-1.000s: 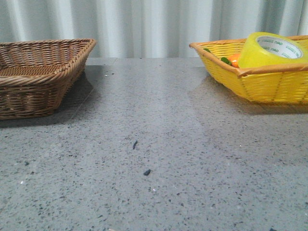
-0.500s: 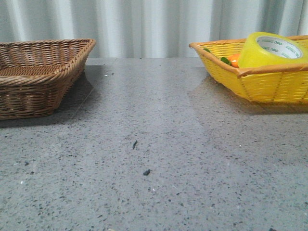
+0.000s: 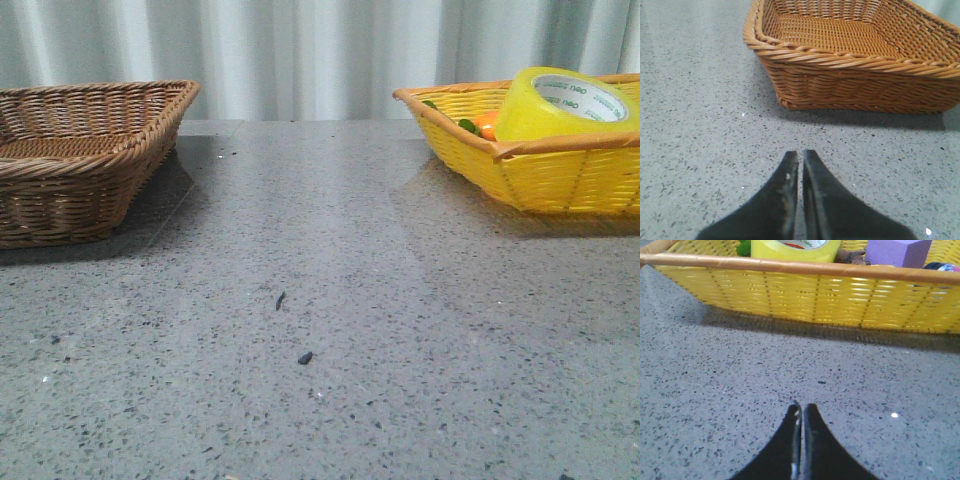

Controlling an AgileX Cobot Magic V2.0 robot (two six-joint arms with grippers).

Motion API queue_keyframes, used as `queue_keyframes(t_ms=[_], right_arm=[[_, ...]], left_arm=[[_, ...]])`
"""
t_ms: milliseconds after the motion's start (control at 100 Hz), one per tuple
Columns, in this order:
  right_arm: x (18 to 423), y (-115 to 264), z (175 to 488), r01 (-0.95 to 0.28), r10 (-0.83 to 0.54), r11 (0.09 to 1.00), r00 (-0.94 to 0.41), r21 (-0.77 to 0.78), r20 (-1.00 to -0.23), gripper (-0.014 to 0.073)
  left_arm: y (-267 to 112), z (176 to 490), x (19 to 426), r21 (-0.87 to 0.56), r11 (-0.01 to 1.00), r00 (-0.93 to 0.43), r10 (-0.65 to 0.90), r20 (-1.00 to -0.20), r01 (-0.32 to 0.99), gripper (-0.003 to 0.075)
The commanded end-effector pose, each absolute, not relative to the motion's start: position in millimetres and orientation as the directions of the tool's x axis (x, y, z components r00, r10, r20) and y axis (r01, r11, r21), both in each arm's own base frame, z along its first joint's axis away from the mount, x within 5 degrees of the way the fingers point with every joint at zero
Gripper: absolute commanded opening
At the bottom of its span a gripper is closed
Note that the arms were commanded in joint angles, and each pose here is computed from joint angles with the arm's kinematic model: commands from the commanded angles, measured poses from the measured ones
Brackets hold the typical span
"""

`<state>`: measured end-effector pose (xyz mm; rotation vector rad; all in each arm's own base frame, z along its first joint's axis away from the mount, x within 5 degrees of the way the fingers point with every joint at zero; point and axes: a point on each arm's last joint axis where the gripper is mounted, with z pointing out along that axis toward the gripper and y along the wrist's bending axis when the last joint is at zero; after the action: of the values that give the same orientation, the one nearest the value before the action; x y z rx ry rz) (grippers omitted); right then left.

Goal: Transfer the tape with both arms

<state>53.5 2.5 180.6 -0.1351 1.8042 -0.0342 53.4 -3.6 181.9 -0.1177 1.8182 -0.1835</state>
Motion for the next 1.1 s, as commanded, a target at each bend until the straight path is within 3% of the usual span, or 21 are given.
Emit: queue_keyframes(t_ms=[0,560,700,790,870,1090], right_arm=[[54,2,176,-0.066,-0.115,0.992,-0.208,-0.104,-0.971,-0.0064],[56,3,198,-0.047,-0.102,0.994,0.028,-0.103,-0.994,-0.0064],[55,3,203,-0.043,-0.1,0.994,0.078,-0.103,-0.992,-0.0064],[55,3,202,-0.044,-0.098,0.994,0.068,-0.101,-0.993,-0.0064],[56,3,200,-0.05,-0.044,0.998,0.05,-0.046,-0.998,-0.0064],[55,4,201,-0.066,0.167,0.984,0.041,0.164,-0.985,-0.0064]], left_arm=[[-4,185,53,-0.2,0.979,-0.185,-0.191,-0.964,0.032,-0.002],[-4,189,54,-0.203,0.978,-0.14,-0.195,-0.971,0.04,-0.002],[-5,196,54,-0.294,0.954,-0.077,-0.29,-0.954,0.062,-0.002],[-6,201,54,-0.448,0.89,-0.039,-0.446,-0.894,0.084,-0.002],[-6,204,54,-0.548,0.831,-0.024,-0.548,-0.836,0.097,-0.002],[-5,207,54,-0.562,0.82,0.015,-0.567,-0.824,0.105,-0.002]])
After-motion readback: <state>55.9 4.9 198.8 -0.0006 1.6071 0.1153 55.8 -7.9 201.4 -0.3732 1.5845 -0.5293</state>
